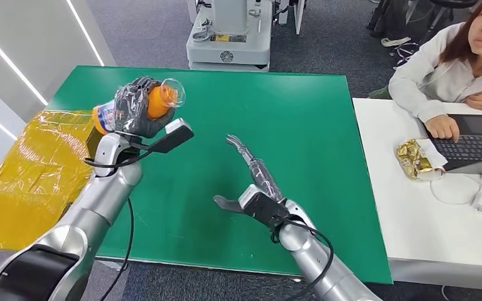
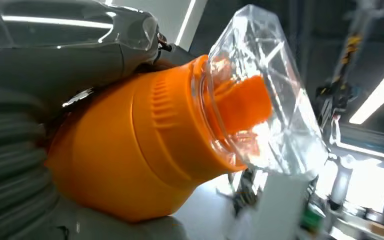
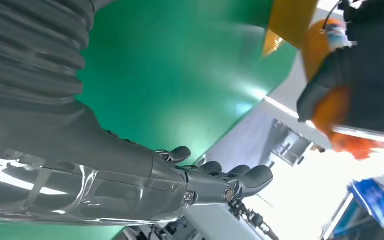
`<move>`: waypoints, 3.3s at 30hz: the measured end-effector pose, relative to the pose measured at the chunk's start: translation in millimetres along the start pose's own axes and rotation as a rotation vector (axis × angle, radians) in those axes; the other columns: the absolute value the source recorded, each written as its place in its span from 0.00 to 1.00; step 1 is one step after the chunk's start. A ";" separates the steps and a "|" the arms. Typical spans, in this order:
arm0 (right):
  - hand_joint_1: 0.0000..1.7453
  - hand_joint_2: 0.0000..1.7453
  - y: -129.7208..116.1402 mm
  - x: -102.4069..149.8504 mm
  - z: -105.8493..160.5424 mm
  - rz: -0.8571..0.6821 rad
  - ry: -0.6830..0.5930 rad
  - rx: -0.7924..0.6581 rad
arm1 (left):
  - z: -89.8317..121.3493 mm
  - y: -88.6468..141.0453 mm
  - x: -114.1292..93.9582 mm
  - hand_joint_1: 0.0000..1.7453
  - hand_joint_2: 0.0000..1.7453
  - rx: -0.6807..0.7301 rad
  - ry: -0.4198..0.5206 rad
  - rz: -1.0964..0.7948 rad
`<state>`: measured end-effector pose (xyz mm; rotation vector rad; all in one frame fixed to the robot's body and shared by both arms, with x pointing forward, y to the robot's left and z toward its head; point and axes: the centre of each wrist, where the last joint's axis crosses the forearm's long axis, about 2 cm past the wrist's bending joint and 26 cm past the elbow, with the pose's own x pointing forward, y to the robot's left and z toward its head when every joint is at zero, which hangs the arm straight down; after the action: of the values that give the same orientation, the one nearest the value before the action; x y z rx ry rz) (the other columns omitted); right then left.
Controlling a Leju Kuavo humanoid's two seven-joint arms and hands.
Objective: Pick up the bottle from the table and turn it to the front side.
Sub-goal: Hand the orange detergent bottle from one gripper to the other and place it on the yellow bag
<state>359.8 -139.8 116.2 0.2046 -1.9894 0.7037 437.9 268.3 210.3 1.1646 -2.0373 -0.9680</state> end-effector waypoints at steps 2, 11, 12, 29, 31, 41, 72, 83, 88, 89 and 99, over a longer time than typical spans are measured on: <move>0.00 1.00 1.1 1.0 5.9 -0.004 -0.007 -0.025 | -5.3 1.2 -1.6 1.00 1.00 -0.023 -0.040 -0.148; 0.00 1.00 -9.1 -0.8 37.1 0.002 -0.016 -0.097 | -3.5 -5.2 -7.0 1.00 1.00 -0.123 -0.087 -0.373; 0.00 1.00 -10.0 -0.7 38.4 0.003 -0.018 -0.101 | -2.9 -5.8 -7.4 1.00 1.00 -0.130 -0.089 -0.381; 0.00 1.00 -29.7 4.3 104.9 0.040 0.036 -0.293 | 40.0 -27.8 -33.4 1.00 1.00 -0.565 0.076 -0.658; 0.00 1.00 -30.5 6.1 112.2 0.047 0.046 -0.304 | 53.7 -29.9 -41.7 1.00 1.00 -0.622 0.108 -0.678; 0.00 1.00 -38.7 9.6 132.6 0.070 0.068 -0.369 | 91.5 -31.0 -69.3 1.00 1.00 -0.817 0.180 -0.730; 0.00 1.00 -44.0 10.3 127.9 0.103 0.085 -0.320 | 104.0 -36.6 -77.9 0.00 1.00 -0.924 0.127 -0.569; 0.00 1.00 -46.2 5.9 117.4 0.092 0.083 -0.306 | 103.0 -37.6 -75.8 0.00 1.00 -0.871 0.131 -0.442; 0.00 1.00 -45.9 3.9 117.0 0.091 0.090 -0.302 | 103.5 -38.2 -75.1 0.00 1.00 -0.867 0.138 -0.429; 0.00 1.00 -45.9 3.6 117.1 0.091 0.092 -0.301 | 103.4 -38.3 -74.9 0.00 1.00 -0.866 0.139 -0.427; 0.00 1.00 -44.2 2.6 116.6 0.081 0.094 -0.297 | 109.5 -42.8 -66.4 0.00 1.00 -0.690 0.132 -0.199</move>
<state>289.4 -240.4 94.4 -0.0856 -1.9916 0.4515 401.8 344.8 105.1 1.0109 -1.3197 -1.4890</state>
